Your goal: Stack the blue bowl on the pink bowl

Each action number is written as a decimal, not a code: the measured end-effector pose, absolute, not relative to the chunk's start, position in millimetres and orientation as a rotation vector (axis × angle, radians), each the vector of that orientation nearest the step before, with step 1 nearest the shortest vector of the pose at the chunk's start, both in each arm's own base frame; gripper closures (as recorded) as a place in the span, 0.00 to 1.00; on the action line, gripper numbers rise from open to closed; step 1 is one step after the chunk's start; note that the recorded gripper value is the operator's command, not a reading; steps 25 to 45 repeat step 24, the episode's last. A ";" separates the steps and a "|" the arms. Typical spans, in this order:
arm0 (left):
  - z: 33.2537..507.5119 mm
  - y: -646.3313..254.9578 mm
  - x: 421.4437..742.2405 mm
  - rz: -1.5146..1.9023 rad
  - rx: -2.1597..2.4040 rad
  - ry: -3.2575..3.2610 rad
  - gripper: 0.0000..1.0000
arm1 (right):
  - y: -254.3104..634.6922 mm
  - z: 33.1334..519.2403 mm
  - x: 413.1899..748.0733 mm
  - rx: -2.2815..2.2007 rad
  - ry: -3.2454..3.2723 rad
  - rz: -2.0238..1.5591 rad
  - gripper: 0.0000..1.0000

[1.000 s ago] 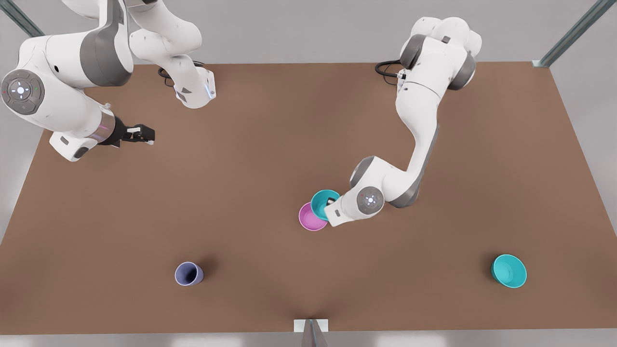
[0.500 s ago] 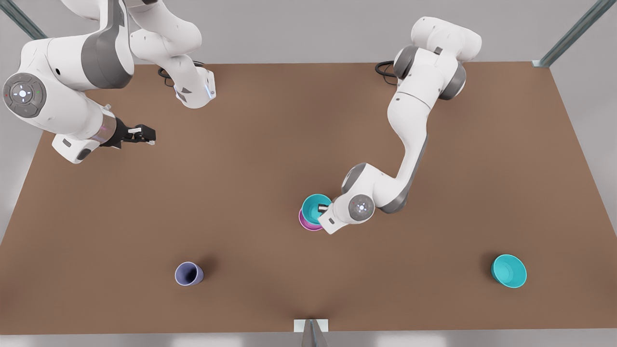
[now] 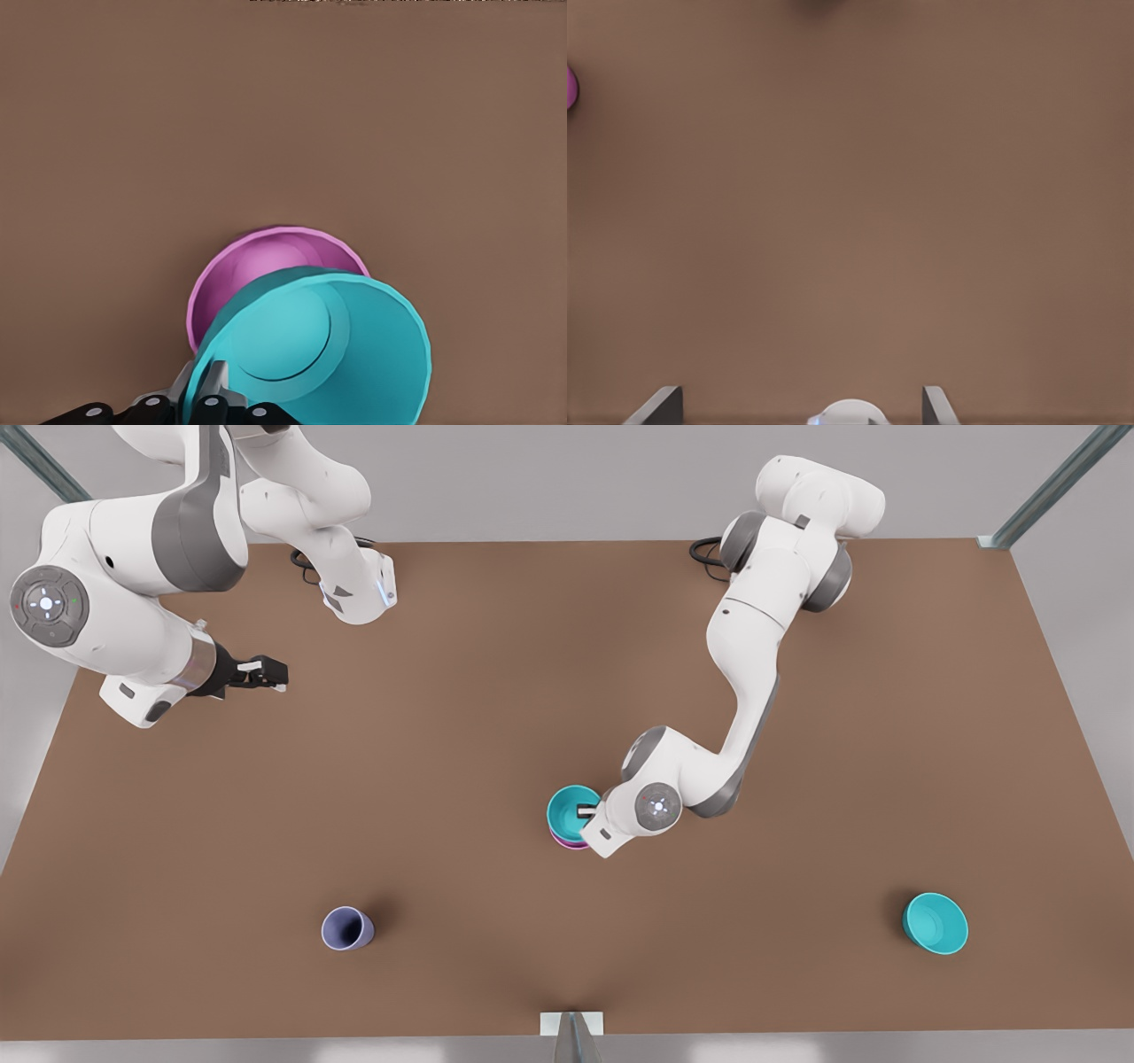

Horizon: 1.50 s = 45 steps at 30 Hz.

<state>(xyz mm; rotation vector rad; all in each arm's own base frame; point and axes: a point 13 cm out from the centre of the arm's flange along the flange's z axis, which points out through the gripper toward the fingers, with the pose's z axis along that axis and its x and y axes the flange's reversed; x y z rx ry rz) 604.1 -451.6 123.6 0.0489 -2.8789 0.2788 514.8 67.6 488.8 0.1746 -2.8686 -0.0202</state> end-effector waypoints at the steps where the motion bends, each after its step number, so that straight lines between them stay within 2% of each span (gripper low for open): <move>1: 122.7 -452.3 604.8 0.282 0.057 -2.881 0.79 | 67.6 488.5 514.7 0.175 -2.868 -0.020 0.00; 5: 121.9 -452.9 607.9 0.287 0.084 -2.889 0.79 | 67.6 488.1 514.6 0.176 -2.867 -0.020 0.00; 6: 121.7 -452.9 608.4 0.289 0.090 -2.890 0.00 | 67.5 488.1 514.6 0.176 -2.867 -0.020 0.00; 9: 123.4 -450.4 610.6 0.306 0.104 -2.885 0.00 | 67.2 488.1 514.9 0.176 -2.868 -0.021 0.00; 11: 145.3 -427.4 617.4 0.289 0.110 -2.891 0.00 | 67.3 488.1 515.1 0.176 -2.869 -0.021 0.00; 12: 176.4 -400.2 616.9 0.254 0.115 -2.904 0.00 | 67.3 487.9 515.1 0.176 -2.869 -0.021 0.00; 16: 354.2 -277.7 634.5 0.079 0.150 -3.034 0.00 | 67.1 488.9 514.8 0.177 -2.871 -0.022 0.00; 19: 430.2 -172.7 622.5 -0.043 0.244 -3.042 0.00 | 65.9 492.5 513.8 0.176 -2.881 -0.022 0.00; 21: 440.8 -131.2 588.8 -0.110 0.254 -3.003 0.00 | 63.8 492.8 512.6 0.173 -2.885 -0.023 0.00; 24: 446.2 -118.5 570.1 -0.151 0.197 -2.977 0.00 | 61.0 493.2 513.1 0.167 -2.891 -0.023 0.00; 45: 446.2 -118.5 570.1 -0.151 0.197 -2.977 0.00 | 61.0 493.2 513.1 0.167 -2.891 -0.023 0.00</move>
